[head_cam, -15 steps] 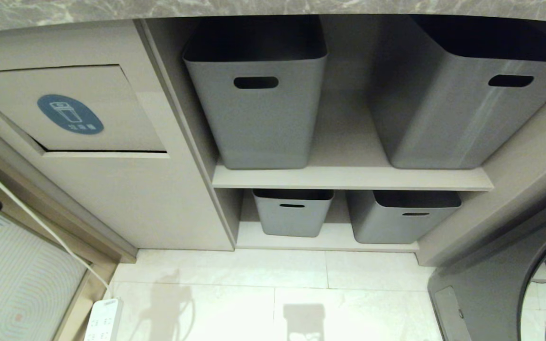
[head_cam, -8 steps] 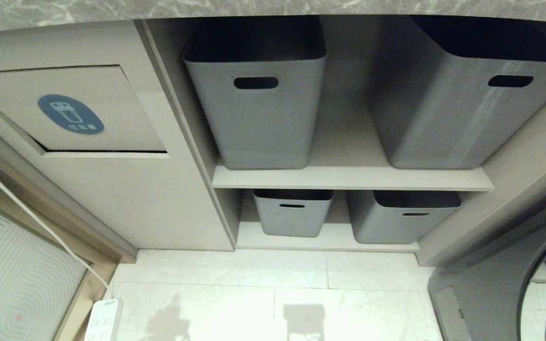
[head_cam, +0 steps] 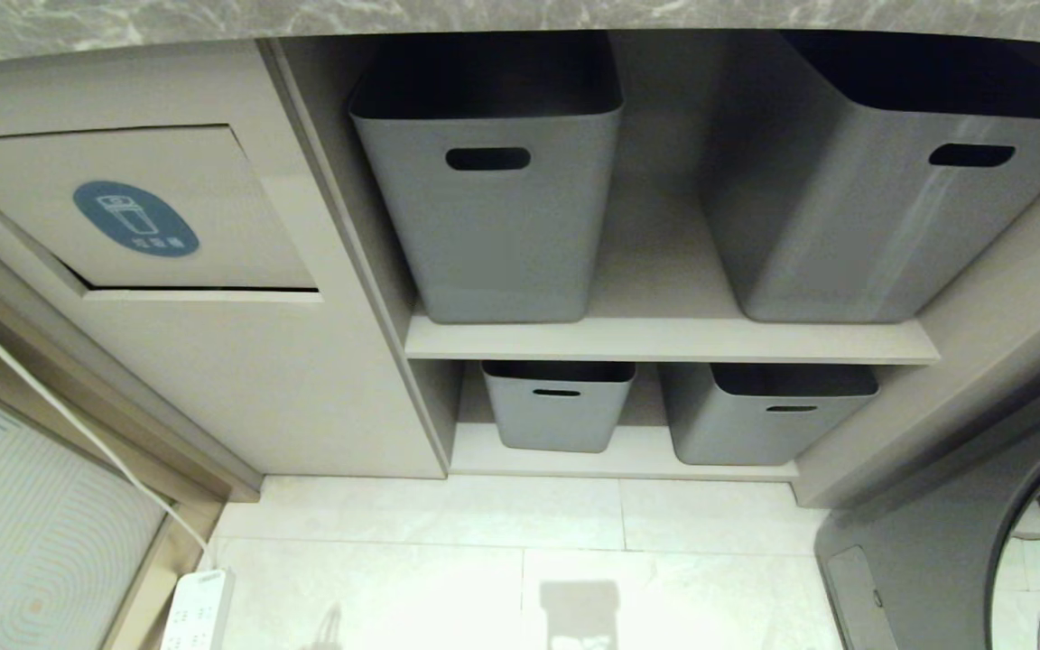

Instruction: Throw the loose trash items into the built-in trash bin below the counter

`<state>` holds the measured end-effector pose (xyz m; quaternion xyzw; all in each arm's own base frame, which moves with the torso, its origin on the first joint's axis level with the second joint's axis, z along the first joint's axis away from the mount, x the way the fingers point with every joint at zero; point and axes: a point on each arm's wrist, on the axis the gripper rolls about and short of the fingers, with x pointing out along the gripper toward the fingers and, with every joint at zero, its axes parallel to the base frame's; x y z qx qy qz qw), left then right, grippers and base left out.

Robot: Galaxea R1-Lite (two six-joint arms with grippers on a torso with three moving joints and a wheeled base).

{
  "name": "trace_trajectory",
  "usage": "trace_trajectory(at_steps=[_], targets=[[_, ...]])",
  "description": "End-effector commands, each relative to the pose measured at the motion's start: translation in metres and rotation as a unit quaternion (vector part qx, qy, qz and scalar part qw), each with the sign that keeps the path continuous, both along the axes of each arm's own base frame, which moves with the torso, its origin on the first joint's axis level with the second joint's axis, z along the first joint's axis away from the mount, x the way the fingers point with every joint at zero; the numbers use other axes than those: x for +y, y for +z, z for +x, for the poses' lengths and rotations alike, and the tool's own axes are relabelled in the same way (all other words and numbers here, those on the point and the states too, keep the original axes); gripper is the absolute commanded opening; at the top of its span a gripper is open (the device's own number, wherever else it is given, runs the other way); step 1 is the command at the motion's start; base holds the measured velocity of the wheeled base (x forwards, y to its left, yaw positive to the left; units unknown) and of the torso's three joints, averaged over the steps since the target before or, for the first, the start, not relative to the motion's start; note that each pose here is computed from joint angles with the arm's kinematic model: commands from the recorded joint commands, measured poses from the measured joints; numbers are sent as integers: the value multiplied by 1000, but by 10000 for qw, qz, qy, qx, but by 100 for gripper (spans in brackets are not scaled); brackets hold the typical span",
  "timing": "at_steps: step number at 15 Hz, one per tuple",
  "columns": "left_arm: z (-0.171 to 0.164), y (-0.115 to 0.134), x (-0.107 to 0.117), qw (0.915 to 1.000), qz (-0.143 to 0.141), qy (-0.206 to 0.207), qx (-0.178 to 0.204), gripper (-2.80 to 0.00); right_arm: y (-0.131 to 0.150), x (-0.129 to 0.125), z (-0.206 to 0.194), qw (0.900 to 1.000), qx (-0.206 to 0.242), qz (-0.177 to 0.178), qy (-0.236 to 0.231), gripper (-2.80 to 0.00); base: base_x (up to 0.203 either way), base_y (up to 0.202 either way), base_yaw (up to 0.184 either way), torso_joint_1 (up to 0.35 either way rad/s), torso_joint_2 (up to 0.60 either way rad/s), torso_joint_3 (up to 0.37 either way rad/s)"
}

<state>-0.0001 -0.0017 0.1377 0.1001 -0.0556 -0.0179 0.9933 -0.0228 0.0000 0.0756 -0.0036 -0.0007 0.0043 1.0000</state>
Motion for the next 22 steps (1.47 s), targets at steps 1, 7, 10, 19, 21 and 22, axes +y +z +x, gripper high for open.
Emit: trace_trajectory(at_steps=[1, 7, 10, 19, 21, 22], targets=[[-11, -22, 0, 9997, 7, -72, -228, -280, 0, 0, 0, 10000, -9, -2, 3, -280, 0, 0, 0, 0, 0, 0], [-23, -61, 0, 9986, -195, -134, 482, -280, 0, 0, 0, 10000, -7, -2, 6, -280, 0, 0, 0, 0, 0, 0], [-23, -63, 1, 9979, -291, -8, 572, -280, 0, 0, 0, 10000, -9, -2, 3, -280, 0, 0, 0, 0, 0, 0], [-23, -63, 1, 9960, -664, 46, 591, -280, 0, 0, 0, 10000, -9, -2, 3, -280, 0, 0, 0, 0, 0, 0], [-23, -63, 1, 9960, -672, 46, 591, -280, 0, 0, 0, 10000, -9, -2, 3, -280, 0, 0, 0, 0, 0, 0], [-23, -63, 1, 9960, -672, 46, 591, -280, 0, 0, 0, 10000, -9, -2, 3, -280, 0, 0, 0, 0, 0, 0]])
